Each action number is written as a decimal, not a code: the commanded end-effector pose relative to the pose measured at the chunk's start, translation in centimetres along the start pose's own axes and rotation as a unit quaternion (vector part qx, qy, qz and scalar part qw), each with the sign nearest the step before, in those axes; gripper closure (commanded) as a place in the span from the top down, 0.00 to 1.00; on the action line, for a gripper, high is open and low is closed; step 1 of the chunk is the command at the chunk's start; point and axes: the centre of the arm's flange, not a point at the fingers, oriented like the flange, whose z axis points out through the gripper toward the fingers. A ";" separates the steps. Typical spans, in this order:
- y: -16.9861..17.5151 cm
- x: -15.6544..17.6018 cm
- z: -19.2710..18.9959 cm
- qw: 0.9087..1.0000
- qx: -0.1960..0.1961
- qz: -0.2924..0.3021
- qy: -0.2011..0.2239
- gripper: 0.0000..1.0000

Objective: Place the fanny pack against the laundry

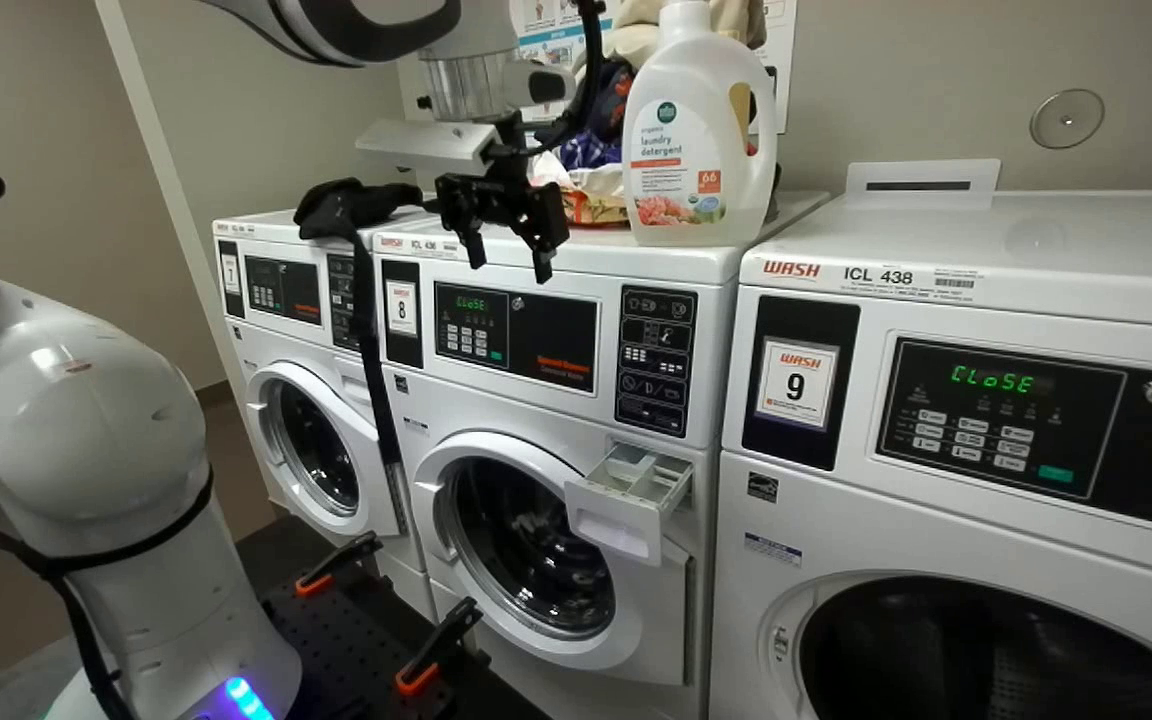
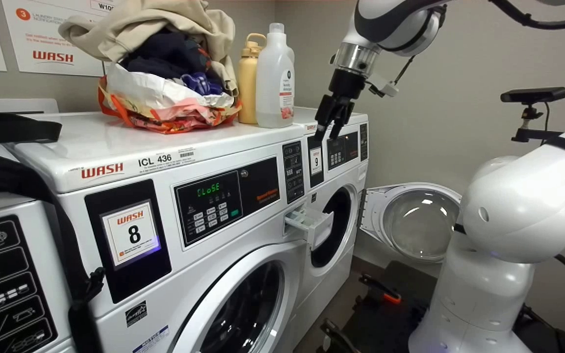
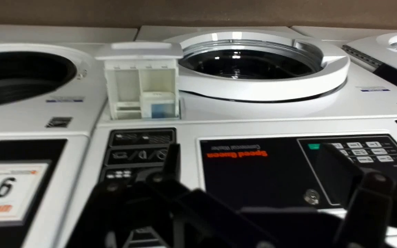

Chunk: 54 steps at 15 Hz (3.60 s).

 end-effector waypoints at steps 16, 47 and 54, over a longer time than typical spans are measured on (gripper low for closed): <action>-35.1 22.7 -3.4 0.856 0.139 -0.483 0.121 1.00; -50.4 22.5 12.1 0.661 0.246 -0.673 0.223 1.00; -49.9 22.5 12.5 0.658 0.215 -0.685 0.227 0.60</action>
